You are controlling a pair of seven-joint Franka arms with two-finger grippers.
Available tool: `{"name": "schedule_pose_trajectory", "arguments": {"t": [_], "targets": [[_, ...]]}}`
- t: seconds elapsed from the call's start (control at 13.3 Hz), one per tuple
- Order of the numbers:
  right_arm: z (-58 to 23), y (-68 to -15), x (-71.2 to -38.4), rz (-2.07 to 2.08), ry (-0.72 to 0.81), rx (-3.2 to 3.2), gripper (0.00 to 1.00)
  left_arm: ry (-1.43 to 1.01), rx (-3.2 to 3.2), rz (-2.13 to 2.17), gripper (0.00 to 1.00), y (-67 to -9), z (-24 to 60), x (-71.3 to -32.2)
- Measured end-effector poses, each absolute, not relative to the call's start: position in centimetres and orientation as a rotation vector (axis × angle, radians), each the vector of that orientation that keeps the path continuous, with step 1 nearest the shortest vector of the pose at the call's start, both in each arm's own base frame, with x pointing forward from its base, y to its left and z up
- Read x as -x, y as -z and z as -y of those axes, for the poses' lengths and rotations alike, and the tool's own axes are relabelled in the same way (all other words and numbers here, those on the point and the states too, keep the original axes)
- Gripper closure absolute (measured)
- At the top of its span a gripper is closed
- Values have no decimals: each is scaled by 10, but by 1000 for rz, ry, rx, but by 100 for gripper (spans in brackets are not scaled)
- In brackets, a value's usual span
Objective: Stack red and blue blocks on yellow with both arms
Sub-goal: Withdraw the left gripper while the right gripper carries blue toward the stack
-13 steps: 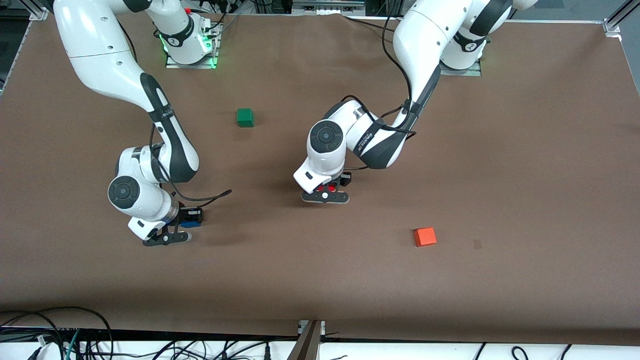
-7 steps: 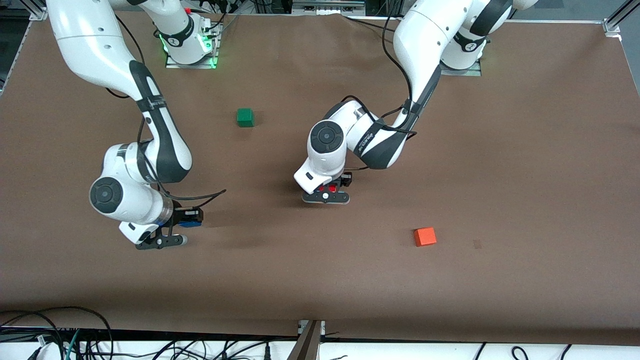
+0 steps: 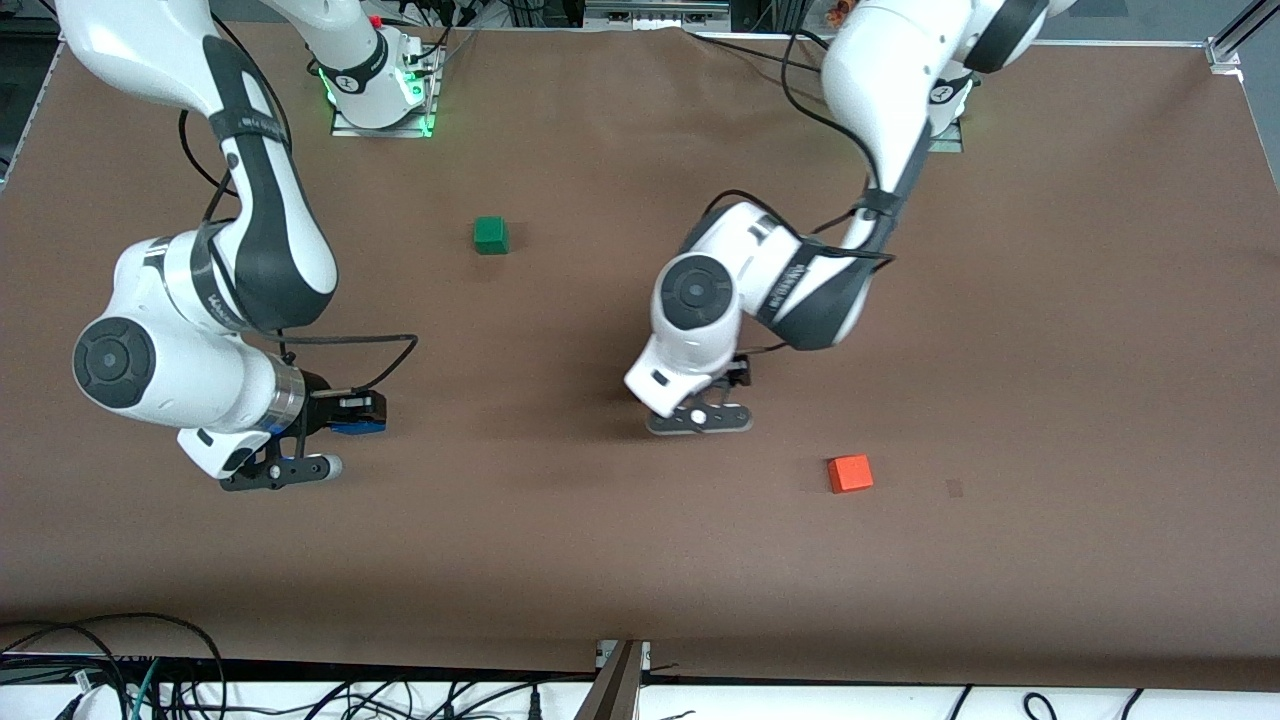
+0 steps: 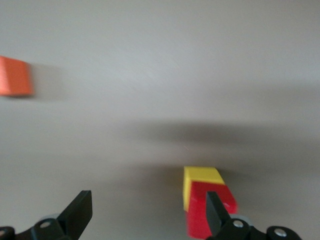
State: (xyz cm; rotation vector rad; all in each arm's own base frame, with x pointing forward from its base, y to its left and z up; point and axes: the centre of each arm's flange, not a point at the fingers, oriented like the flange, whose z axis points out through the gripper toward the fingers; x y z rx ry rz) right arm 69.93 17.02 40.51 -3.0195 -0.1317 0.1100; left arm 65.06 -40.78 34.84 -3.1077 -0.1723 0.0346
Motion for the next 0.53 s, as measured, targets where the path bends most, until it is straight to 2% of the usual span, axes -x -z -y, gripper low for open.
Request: {"name": "schedule_pose_trajectory", "arguments": {"t": [0.22,0.53], "targets": [[-250,-414,-680,42,-103,3019,45,-2,3124,111,0,-420,311,-689],[-368,-395,-652,-116,-61,3005,45,20,3127,68,0,-492,178,-711]]}}
